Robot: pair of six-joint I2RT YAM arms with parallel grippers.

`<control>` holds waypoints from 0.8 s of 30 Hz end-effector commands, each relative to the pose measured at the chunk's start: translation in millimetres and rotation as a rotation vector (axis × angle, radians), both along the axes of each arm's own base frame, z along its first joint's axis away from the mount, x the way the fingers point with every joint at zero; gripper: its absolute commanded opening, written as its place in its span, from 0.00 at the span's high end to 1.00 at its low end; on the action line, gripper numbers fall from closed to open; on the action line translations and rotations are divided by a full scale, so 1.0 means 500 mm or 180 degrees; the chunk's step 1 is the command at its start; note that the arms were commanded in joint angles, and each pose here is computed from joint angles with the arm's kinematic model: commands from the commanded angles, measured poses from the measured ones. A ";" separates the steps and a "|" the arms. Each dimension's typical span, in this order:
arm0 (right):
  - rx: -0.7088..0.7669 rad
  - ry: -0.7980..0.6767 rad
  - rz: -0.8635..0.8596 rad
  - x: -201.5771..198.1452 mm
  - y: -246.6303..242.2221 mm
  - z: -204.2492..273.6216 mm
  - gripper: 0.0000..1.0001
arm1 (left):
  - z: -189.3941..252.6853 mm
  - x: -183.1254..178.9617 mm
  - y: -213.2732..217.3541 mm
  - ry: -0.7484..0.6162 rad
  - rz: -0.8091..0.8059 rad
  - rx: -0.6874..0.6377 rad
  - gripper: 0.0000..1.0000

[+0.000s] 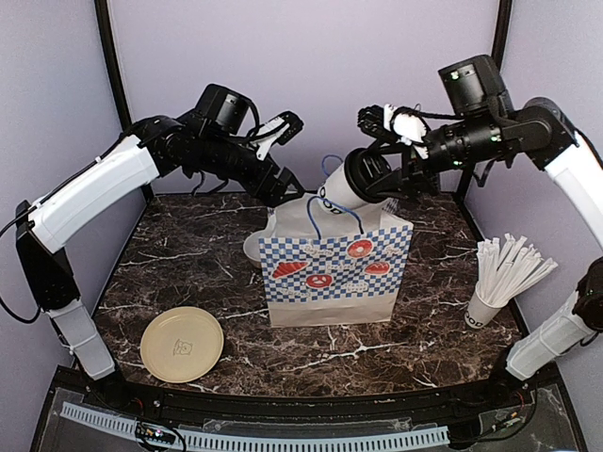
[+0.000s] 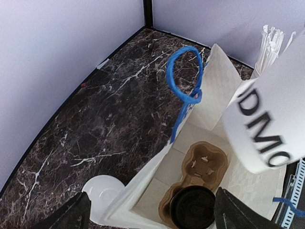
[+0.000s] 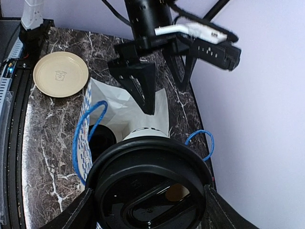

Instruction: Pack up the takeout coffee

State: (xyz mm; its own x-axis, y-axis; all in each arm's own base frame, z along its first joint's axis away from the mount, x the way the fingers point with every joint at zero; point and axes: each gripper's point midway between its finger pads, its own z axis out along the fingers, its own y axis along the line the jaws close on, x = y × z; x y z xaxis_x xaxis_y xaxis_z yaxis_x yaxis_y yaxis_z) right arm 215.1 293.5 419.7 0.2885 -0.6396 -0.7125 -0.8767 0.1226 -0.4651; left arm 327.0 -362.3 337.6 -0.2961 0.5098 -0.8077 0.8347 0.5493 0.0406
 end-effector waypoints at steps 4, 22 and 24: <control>-0.0314 0.0052 -0.0297 0.097 0.047 -0.092 0.47 | 0.111 -0.009 0.120 -0.0557 0.0649 -0.0245 0.05; -0.1445 0.0475 0.0357 -0.084 0.073 -0.309 0.47 | 0.095 0.022 0.284 -0.0767 0.1444 -0.0376 0.01; -0.1502 0.0470 0.0445 -0.113 0.067 -0.326 0.47 | 0.091 0.031 0.284 -0.0759 0.1453 -0.0386 0.01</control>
